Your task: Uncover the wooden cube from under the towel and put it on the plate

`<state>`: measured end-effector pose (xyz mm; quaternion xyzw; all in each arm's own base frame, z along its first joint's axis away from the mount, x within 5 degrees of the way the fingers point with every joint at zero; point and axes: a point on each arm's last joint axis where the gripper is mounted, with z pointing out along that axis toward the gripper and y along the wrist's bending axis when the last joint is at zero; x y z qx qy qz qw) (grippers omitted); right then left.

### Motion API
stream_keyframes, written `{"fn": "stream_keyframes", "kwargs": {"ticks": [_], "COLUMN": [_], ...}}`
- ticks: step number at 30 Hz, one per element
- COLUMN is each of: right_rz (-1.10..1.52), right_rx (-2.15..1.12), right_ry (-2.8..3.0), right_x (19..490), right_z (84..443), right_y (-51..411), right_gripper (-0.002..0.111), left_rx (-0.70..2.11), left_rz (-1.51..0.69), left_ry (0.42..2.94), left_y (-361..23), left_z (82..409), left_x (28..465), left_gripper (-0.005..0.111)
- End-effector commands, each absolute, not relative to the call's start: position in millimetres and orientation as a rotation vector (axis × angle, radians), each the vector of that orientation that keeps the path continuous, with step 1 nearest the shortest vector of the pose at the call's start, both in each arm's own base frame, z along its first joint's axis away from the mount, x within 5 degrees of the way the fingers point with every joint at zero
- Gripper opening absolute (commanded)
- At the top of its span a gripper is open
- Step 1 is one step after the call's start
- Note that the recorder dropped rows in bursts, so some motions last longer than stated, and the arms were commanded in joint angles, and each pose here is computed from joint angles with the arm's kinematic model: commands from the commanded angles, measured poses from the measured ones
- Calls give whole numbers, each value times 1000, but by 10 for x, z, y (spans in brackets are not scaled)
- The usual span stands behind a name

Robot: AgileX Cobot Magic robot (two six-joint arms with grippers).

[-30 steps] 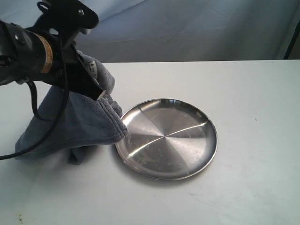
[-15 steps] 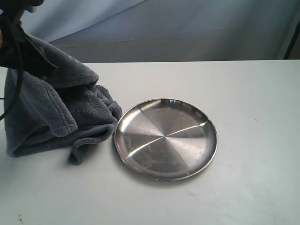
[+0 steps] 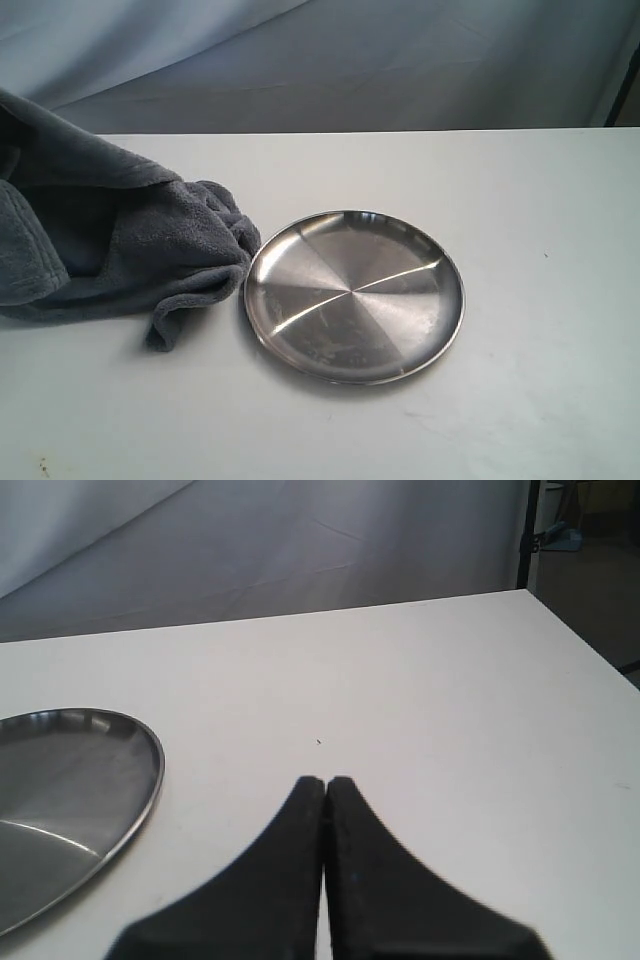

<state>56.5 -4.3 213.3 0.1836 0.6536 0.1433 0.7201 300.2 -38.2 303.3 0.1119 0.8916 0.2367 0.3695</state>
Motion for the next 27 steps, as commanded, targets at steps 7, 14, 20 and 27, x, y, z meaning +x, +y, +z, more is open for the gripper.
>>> {"fn": "stream_keyframes", "kwargs": {"ticks": [7, 14, 20, 27], "right_rz": [327, 327, 327, 327], "right_rx": [411, 411, 411, 411], "right_ry": [1451, 1451, 1451, 1451], "right_x": [561, 561, 561, 561], "right_z": [2118, 2118, 2118, 2118], "right_y": [-38, -38, -38, -38], "right_gripper": [3, 3, 3, 3], "left_rx": [352, 399, 394, 351], "left_rz": [654, 691, 730, 788], "left_ry": [2473, 2572, 2605, 2650], "left_y": [-391, -412, -391, -365], "left_z": [2352, 1988, 1935, 1960], "left_x": [3336, 3427, 3417, 3352], "left_gripper": [13, 46, 83, 97]}}
